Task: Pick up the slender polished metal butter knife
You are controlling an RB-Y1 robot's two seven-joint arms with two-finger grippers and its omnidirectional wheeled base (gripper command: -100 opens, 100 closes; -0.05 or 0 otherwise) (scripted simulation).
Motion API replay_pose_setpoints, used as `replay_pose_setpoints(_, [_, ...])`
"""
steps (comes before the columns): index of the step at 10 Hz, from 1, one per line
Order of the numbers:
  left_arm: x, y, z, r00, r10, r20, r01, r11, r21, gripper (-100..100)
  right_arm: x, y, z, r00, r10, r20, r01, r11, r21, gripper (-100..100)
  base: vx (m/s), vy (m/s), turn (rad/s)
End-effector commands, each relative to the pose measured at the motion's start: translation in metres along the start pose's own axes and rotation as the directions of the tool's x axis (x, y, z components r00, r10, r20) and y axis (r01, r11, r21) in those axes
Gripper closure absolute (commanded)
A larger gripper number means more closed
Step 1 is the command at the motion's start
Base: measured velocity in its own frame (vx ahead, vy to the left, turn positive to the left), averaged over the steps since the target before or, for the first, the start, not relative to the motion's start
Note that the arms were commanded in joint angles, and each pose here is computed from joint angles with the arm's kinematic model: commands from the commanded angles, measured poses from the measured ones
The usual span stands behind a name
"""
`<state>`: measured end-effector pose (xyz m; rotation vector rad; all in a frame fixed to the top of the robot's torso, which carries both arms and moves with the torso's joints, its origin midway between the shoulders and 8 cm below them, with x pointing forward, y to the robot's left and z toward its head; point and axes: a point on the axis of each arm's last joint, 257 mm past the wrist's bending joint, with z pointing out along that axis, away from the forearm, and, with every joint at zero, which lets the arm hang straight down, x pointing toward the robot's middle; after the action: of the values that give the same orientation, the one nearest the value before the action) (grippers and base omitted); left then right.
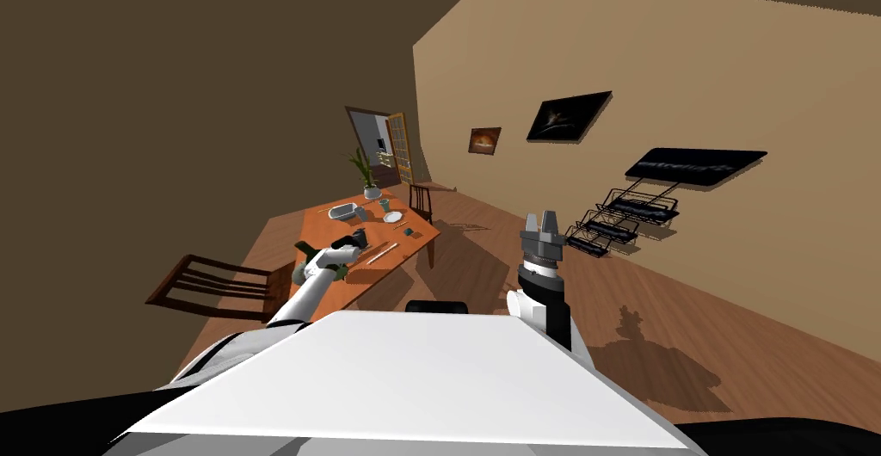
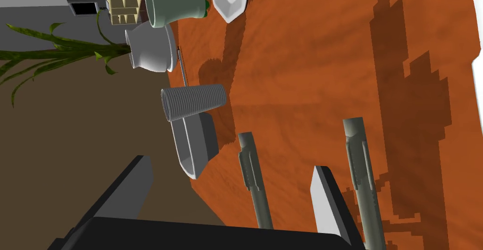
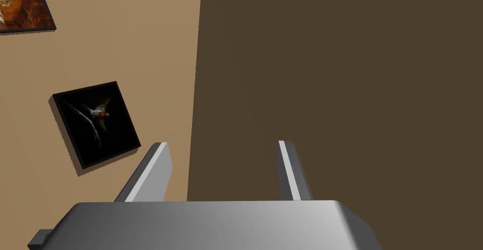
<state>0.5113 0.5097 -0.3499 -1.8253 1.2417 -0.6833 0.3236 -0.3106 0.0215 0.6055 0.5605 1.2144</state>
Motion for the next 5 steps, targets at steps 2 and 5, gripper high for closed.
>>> replay_pose_setpoints(2, [-0.016, 0.021, 0.006, 0.999, -0.034, 0.036, 0.037, 0.996, -0.080, -100, 0.000, 0.000, 0.000, 1.000, 0.000, 0.000, 0.000, 1.000, 0.000, 0, 0.034, -0.011, -0.068])
replay_pose_setpoints(5, [-0.038, 0.051, 0.010, 0.991, -0.095, 0.093, 0.112, 0.974, -0.198, -100, 0.000, 0.000, 0.000, 1.000, 0.000, 0.000, 0.000, 1.000, 0.000, 0, 0.058, -0.015, -0.068])
